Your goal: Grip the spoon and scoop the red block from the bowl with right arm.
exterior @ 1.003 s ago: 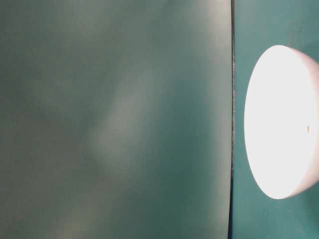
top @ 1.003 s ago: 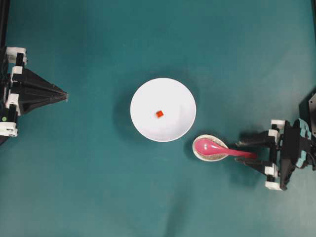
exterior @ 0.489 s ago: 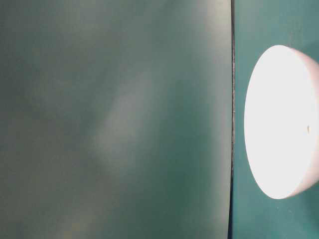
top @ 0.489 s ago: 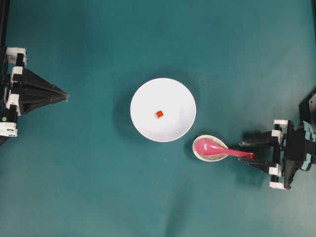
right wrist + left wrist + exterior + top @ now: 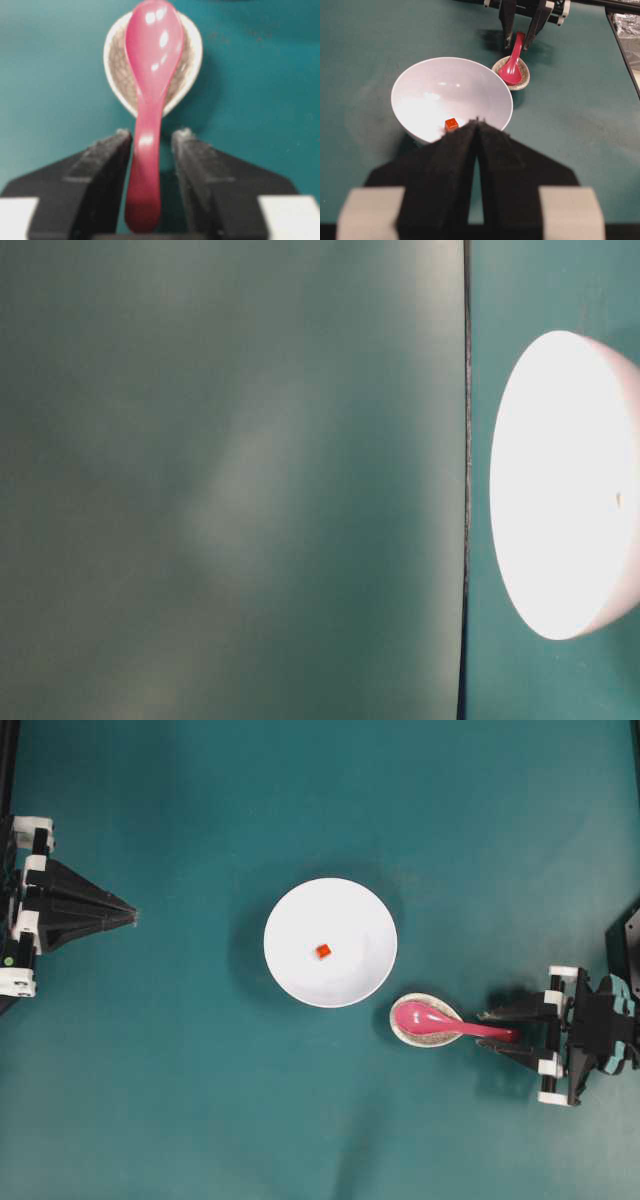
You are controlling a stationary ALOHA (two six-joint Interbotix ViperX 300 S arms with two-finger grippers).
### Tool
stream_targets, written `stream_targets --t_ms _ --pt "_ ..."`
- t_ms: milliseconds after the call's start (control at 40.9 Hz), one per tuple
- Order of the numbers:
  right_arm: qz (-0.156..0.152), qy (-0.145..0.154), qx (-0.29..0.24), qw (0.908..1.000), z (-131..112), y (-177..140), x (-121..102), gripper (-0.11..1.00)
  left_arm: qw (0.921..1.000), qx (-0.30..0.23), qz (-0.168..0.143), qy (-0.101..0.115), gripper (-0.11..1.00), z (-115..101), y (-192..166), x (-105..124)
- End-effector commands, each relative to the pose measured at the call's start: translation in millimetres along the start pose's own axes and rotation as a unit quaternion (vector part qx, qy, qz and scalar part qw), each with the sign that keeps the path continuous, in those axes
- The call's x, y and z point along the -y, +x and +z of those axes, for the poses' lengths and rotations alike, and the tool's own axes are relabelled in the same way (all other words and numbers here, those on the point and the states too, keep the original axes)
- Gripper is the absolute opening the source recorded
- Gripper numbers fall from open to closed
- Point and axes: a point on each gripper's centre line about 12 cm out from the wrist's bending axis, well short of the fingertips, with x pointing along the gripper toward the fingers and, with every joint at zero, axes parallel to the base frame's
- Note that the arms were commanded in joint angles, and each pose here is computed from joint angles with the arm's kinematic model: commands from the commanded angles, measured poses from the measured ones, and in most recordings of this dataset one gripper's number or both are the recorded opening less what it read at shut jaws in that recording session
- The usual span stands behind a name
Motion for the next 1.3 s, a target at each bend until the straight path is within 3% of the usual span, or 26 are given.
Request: stream_targets --t_ms 0,391,611,758,1052,1272 --pt "0.001 0.004 0.014 0.9999 4.5 -1.0 -0.9 0.42 1.0 0.008 0.0 0.001 0.0 7.6 1.2 0.8" --pt "0.003 0.005 0.016 0.9998 5.6 -0.6 -2.5 0.35 1.0 0.008 -0.001 0.001 0.0 7.6 1.2 1.1" --pt "0.005 0.009 0.029 0.9995 9.3 0.8 -6.2 0.24 1.0 0.008 0.0 0.0 0.0 7.6 1.2 0.8" --pt "0.009 0.021 0.04 0.9989 16.4 -0.2 -8.7 0.24 1.0 0.009 -0.001 0.0 0.0 8.2 1.2 0.9" --pt "0.044 0.109 0.091 0.9888 76.0 -16.1 -13.7 0.24 0.9999 0.011 -0.001 0.0 0.0 9.2 1.2 1.0" --pt "0.081 0.144 0.061 0.9844 133.2 -17.8 -10.6 0.24 0.9999 0.014 -0.001 0.0 0.0 9.9 0.9 1.1"
